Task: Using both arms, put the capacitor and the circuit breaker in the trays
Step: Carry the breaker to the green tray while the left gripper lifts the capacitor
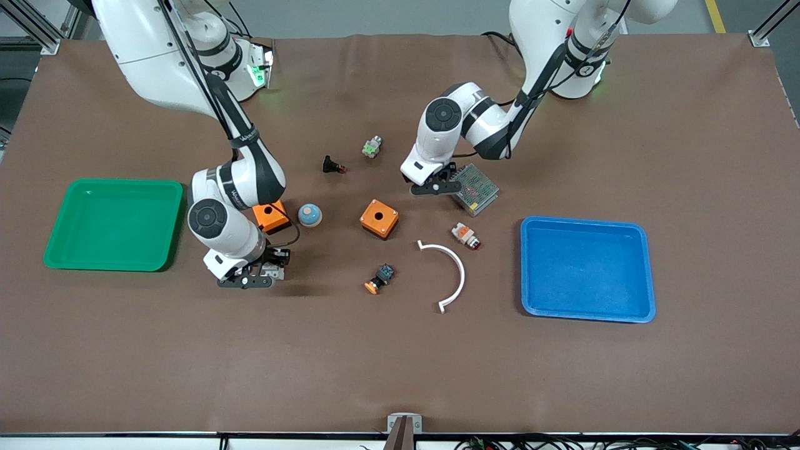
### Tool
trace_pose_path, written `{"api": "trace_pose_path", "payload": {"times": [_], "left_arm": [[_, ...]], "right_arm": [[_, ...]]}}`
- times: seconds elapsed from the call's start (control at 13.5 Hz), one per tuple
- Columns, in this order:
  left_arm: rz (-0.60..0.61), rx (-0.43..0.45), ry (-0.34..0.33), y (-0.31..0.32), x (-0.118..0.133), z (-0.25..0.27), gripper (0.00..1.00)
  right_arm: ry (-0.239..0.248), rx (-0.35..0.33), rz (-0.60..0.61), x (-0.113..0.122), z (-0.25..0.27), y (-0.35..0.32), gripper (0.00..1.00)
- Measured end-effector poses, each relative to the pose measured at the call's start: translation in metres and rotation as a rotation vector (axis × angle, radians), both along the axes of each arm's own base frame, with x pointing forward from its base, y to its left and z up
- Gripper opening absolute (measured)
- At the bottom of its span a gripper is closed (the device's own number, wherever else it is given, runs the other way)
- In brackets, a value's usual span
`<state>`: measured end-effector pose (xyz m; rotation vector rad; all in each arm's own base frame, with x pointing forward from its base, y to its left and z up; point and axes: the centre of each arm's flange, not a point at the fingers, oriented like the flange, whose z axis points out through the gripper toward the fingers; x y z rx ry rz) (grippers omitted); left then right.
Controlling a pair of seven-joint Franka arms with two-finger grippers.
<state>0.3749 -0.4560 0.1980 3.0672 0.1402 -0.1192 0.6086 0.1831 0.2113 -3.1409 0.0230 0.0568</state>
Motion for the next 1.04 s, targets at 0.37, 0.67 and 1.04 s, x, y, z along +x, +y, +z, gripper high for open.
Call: {"api": "trace_pose_path", "payload": {"times": [0.37, 0.67, 1.04], "left_arm": [[-0.023, 0.007, -0.009, -0.002, -0.003, -0.002, 0.34], [-0.031, 0.009, -0.014, -0.002, -0.002, -0.002, 0.34], [-0.018, -0.01, -0.034, -0.003, 0.009, 0.009, 0.34]], "right_arm": [[0.058, -0.026, -0.125, 0.039, 0.088, -0.083, 0.4], [0.062, -0.037, -0.161, 0.026, 0.121, -0.189, 0.4], [0.057, -0.033, -0.094, -0.042, 0.094, -0.3, 0.4]]}}
